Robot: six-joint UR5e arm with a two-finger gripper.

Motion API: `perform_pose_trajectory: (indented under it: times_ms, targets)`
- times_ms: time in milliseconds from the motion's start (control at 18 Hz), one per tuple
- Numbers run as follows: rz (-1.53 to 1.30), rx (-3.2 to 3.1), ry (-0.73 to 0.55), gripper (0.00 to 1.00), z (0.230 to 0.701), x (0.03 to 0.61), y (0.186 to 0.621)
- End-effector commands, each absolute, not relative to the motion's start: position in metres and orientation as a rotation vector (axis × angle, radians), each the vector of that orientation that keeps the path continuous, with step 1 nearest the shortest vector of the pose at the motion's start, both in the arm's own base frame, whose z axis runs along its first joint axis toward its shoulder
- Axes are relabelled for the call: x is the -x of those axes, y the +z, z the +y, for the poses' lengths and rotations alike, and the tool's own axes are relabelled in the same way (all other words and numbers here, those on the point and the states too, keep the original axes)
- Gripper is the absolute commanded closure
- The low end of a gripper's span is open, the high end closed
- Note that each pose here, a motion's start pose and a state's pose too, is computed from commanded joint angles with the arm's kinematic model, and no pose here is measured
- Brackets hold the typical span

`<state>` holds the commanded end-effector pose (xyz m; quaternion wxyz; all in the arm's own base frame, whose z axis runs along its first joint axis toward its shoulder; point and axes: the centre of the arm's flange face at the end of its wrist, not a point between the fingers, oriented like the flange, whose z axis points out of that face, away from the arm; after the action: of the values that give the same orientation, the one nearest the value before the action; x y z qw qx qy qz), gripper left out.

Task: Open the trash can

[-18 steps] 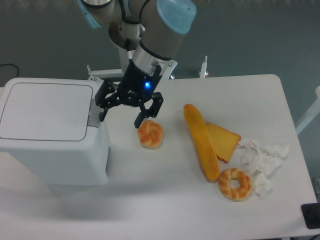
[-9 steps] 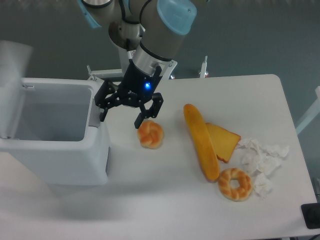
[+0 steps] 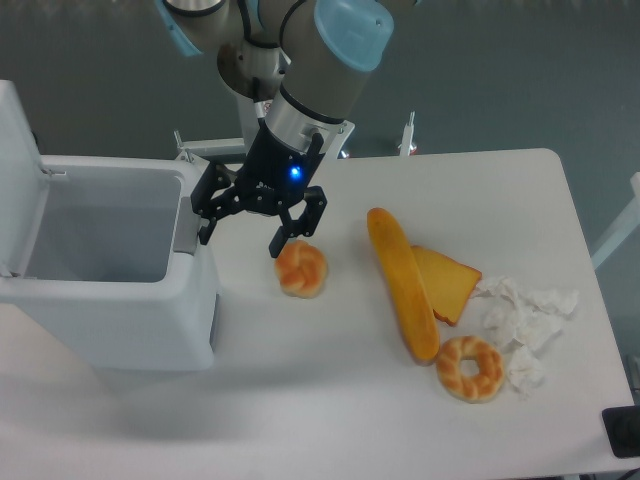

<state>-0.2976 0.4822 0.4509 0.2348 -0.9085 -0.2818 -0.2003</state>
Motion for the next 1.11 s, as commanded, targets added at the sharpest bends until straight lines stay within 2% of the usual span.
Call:
perform_pose_trajectory:
  times_ms: [389,1111]
  targets:
    - [-0.765,2.483,-0.536,0.00,0.482,0.300,0.460]
    - [-0.718,2.424,-0.390,0.00,0.482,0.321,0.514]
